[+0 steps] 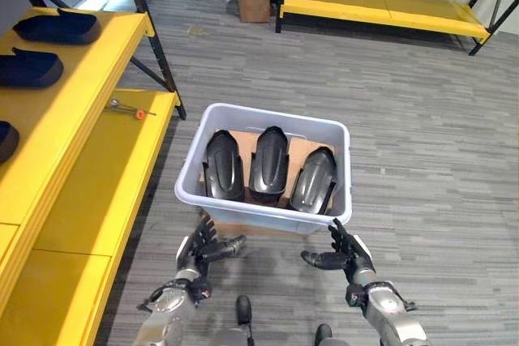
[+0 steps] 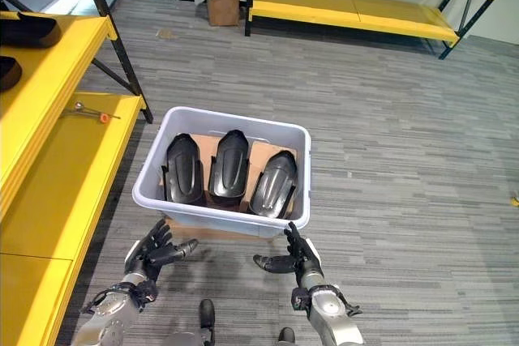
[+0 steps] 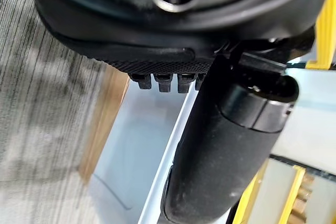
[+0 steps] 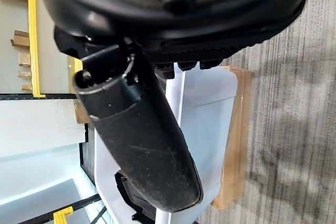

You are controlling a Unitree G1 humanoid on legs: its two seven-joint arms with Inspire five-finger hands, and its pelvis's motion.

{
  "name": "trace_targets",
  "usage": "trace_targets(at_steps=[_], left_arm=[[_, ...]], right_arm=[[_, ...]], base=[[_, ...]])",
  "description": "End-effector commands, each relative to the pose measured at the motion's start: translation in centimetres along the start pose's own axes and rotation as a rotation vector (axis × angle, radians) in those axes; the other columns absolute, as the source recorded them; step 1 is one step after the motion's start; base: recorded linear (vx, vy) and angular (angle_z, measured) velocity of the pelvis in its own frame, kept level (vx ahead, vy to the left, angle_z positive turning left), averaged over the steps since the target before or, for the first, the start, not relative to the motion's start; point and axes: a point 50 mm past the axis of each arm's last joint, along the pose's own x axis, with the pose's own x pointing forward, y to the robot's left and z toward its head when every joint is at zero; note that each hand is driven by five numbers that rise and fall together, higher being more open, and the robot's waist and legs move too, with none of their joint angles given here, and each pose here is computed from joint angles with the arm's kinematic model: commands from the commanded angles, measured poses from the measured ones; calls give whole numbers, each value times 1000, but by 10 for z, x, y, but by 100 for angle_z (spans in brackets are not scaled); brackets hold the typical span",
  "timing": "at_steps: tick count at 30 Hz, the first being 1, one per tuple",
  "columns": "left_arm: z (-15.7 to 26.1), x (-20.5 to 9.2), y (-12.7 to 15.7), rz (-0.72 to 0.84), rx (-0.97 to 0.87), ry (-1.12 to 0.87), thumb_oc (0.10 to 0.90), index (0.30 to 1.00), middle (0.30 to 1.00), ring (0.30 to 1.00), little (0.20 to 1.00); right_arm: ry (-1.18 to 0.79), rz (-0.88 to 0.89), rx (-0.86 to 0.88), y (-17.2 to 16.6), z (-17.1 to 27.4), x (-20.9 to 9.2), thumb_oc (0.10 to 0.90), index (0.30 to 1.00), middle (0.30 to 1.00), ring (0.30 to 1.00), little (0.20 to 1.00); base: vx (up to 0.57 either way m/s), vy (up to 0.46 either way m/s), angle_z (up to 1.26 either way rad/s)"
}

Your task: Move parts from the plastic box to the shelf.

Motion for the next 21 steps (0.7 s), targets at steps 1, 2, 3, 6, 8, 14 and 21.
trace_targets(at_steps=[1,2,3,6,8,14,21], left_arm=[[35,2,-24,-94,-17,-199,900,1000,1000,1000,1000],[36,3,-24,-97,-9,-201,900,1000,1000,1000,1000],[36,3,-25,-102,2,-204,900,1000,1000,1000,1000],[39,5,-26,-106,10,-212,900,1000,1000,1000,1000],[40,6,-26,-105,11,-215,900,1000,1000,1000,1000],[47,11,-45,-172,18,-245,900,1000,1000,1000,1000],[44,11,-55,-215,13,-233,900,1000,1000,1000,1000]], right_arm=[[-220,37,-89,-1,48,5,900,1000,1000,1000,1000],[-262,48,-118,1,59,5,900,1000,1000,1000,1000],[-319,64,-136,4,72,5,900,1000,1000,1000,1000],[-387,77,-158,8,89,5,900,1000,1000,1000,1000],[-468,90,-172,13,110,5,900,1000,1000,1000,1000],[-730,85,-262,20,173,-3,900,1000,1000,1000,1000],[-933,43,-308,19,226,-15,900,1000,1000,1000,1000]], base=[[66,218,-17],[40,207,-18],[24,162,-11],[14,49,7],[2,-68,-3],[47,-199,5],[-26,-142,31]])
